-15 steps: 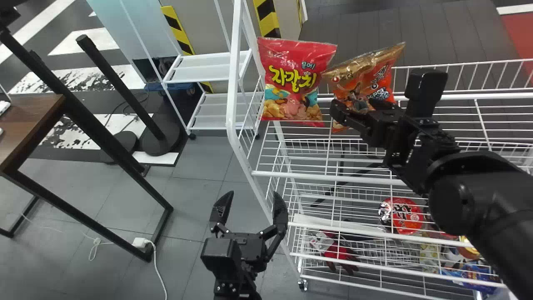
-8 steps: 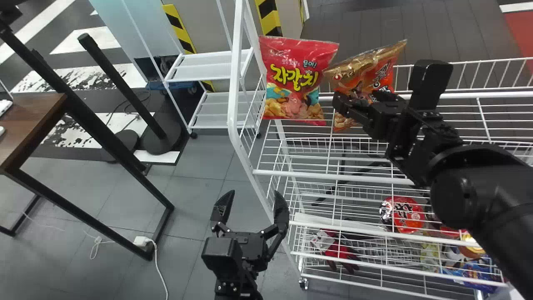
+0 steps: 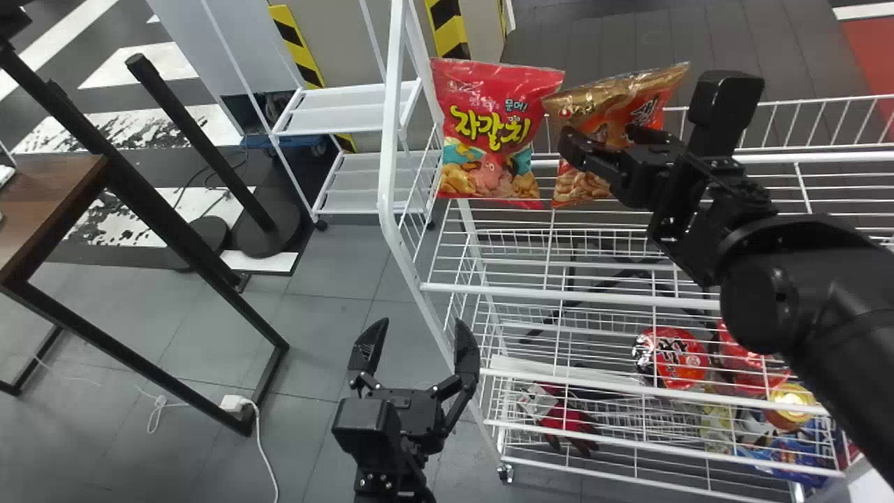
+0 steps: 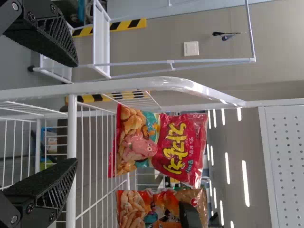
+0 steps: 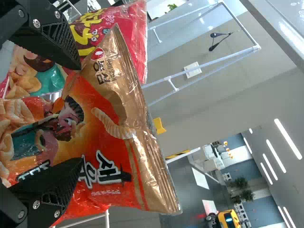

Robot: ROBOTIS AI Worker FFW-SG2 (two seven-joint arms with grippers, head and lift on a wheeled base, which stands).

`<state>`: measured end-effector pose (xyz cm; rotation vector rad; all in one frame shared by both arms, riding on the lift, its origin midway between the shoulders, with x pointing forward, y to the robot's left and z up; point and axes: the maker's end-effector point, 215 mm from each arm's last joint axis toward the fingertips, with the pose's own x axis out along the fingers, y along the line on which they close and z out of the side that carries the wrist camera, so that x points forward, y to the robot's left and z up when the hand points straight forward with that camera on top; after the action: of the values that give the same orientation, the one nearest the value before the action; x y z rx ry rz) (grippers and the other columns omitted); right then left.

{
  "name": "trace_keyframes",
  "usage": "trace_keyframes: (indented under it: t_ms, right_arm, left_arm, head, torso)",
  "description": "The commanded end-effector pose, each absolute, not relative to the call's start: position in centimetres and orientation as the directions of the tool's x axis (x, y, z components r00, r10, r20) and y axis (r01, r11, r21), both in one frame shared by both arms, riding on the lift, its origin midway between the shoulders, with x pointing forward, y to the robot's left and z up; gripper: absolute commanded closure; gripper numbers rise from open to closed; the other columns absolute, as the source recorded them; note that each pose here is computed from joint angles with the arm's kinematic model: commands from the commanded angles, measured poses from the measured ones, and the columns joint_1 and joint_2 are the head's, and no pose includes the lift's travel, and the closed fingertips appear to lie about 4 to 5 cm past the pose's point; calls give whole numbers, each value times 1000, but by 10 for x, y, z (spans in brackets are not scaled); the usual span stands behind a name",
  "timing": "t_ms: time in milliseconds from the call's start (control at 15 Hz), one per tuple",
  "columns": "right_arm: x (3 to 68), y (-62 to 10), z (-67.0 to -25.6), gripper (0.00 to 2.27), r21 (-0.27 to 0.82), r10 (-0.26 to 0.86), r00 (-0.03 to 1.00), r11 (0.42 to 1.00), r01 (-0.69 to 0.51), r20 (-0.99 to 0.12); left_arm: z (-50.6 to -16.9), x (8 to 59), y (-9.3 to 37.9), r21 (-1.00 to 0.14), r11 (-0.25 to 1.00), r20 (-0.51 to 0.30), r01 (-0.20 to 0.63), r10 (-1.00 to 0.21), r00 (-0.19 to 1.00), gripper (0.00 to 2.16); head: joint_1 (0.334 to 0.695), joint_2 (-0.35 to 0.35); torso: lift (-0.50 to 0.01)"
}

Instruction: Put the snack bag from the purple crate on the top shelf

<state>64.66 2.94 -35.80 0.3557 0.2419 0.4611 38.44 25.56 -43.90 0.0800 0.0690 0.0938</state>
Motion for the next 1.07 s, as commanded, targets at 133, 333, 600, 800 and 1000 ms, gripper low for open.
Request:
trace_keyframes:
  t_ms: [133,333,600,800,1000]
  right_arm:
    - [648,30,-358,154,389,475,867,835,-389,-151]
    - [640,32,-367,154,396,478,864,832,-387,-160]
    - [616,45,-374,154,411,506,844,817,-405,-175]
    - [572,69,-379,154,422,553,810,793,-441,-194]
    - [531,76,-357,154,400,558,813,792,-460,-169]
  left_arm:
    - [-439,384,257,82,992,-63,-93,98,993,107]
    - [-439,384,257,81,992,-64,-92,97,993,107]
    - [-438,384,257,81,993,-62,-92,97,993,107]
    - [-434,383,255,78,993,-57,-90,95,994,107]
    - [-430,383,253,77,993,-52,-86,90,995,107]
  head:
    - [695,297]
    - [695,298]
    - [695,306]
    - [695,329]
    - [695,350]
  torso:
    - [-1]
    - [-1]
    - [-1]
    - [-1]
    - [-1]
